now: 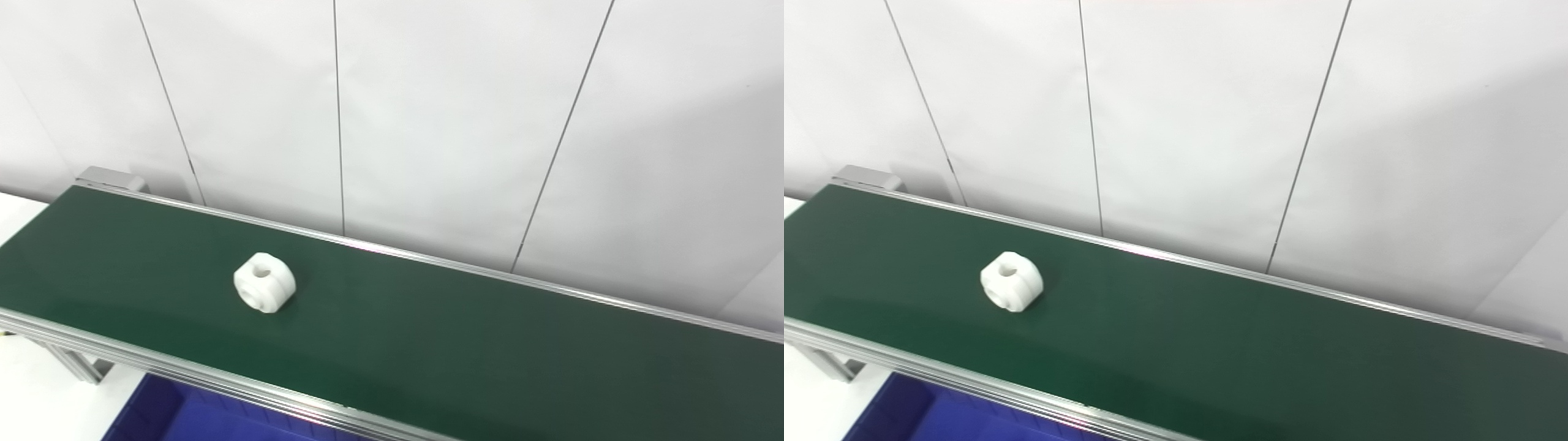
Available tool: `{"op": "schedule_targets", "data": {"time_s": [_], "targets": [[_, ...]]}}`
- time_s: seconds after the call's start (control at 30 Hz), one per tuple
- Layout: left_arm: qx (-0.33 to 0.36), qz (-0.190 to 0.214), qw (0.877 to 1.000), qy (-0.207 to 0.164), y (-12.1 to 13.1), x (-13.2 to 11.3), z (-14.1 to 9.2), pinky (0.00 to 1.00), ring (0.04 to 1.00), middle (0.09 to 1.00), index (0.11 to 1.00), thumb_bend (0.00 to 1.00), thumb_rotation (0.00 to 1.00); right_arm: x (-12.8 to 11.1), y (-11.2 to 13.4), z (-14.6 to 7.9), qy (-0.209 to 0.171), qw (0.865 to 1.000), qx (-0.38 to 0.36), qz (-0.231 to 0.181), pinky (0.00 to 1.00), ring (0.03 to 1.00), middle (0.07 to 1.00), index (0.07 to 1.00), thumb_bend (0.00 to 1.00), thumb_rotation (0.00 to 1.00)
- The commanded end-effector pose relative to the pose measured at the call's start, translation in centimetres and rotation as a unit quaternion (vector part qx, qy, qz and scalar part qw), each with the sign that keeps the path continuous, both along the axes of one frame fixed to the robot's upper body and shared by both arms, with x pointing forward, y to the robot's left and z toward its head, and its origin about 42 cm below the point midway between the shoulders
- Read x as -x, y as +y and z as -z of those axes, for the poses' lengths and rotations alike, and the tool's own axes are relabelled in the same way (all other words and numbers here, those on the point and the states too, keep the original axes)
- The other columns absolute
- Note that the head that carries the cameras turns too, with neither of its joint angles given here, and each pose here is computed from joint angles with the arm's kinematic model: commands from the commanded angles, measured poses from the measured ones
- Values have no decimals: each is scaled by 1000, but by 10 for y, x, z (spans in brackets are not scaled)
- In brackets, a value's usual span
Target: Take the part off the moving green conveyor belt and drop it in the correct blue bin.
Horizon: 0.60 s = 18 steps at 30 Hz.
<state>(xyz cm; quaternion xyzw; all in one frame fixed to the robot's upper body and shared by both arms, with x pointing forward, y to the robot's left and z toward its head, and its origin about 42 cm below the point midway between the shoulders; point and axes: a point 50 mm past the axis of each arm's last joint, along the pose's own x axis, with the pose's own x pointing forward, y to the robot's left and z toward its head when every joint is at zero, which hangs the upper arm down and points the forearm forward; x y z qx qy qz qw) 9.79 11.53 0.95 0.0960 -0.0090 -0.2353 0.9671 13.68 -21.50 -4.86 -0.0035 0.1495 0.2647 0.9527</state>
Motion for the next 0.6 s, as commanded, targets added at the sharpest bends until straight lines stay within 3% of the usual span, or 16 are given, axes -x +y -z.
{"op": "schedule_targets", "data": {"time_s": [0.0, 0.2, 0.37, 0.47, 0.57], "targets": [[38, 6, 999, -21, -14, 7, -19, 745, 850, 855, 829, 990, 968, 0, 2, -3, -22, 1000, -8, -4, 1000, 999, 973, 968, 1000, 988], [68, 8, 995, -69, -16, -2, -52, 735, 845, 847, 818, 1000, 960, 0, 1, -4, -23, 1000, -9, -9, 1000, 1000, 992, 976, 1000, 989], [89, 13, 986, -142, -12, -24, -92, 733, 855, 854, 813, 1000, 915, -1, 2, -5, -26, 1000, -9, -9, 996, 1000, 997, 979, 1000, 1000], [101, 17, 979, -176, -7, -37, -111, 727, 843, 842, 800, 1000, 782, -1, 2, -5, -28, 1000, -8, -12, 1000, 1000, 990, 978, 1000, 999], [65, 18, 975, -212, 6, -51, -134, 689, 822, 834, 793, 1000, 633, -1, 2, -6, -28, 1000, -11, -10, 1000, 1000, 978, 976, 1000, 998]]}}
